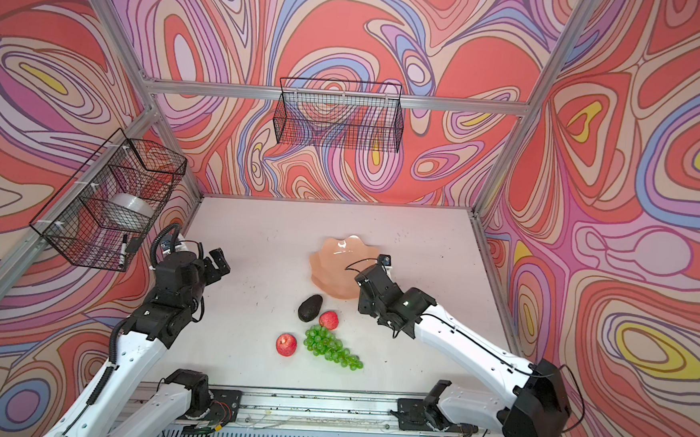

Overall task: Place and organize the fake fruits in the fruit bowl
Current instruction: 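Release the avocado into the bowl with the right gripper while the left reaches out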

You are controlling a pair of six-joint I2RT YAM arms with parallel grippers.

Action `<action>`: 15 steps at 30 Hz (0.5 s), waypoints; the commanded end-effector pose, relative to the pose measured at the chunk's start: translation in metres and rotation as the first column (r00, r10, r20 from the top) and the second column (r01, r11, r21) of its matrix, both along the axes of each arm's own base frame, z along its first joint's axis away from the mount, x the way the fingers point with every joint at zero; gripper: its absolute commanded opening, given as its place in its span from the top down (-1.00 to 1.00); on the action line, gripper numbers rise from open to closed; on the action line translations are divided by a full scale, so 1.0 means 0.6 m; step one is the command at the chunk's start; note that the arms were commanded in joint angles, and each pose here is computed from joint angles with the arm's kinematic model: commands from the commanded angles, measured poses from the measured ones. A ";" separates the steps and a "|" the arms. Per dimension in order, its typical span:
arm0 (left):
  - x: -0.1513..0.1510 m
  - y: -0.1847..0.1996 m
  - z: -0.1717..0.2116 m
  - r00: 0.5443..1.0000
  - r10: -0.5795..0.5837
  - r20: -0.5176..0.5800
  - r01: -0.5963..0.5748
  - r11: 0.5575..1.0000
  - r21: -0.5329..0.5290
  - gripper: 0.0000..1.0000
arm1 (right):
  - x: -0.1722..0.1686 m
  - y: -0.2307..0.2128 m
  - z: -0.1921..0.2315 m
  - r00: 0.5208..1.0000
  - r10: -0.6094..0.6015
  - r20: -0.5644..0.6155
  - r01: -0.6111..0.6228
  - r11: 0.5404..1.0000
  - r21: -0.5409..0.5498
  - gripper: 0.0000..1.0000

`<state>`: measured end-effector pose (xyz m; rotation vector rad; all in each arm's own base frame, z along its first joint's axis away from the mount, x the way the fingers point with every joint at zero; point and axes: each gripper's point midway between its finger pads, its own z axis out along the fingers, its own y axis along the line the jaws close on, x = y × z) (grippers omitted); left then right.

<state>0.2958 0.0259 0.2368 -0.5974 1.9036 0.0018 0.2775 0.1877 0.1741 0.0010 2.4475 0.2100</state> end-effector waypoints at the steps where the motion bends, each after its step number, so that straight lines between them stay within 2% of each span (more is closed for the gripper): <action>1: -0.011 0.001 0.007 1.000 0.003 -0.020 -0.003 1.000 -0.010 -1.00 | 0.069 0.047 0.018 0.993 0.096 0.073 -0.091 0.993 -0.070 0.04; 7: -0.036 0.002 0.012 0.999 -0.008 -0.048 0.008 1.000 -0.007 -1.00 | 0.175 0.120 -0.008 0.978 0.198 0.067 -0.195 0.980 -0.046 0.08; 15: -0.054 -0.003 0.001 0.996 -0.026 -0.085 0.024 0.999 -0.033 -1.00 | 0.248 0.143 -0.118 0.977 0.211 -0.022 -0.211 0.977 -0.041 0.08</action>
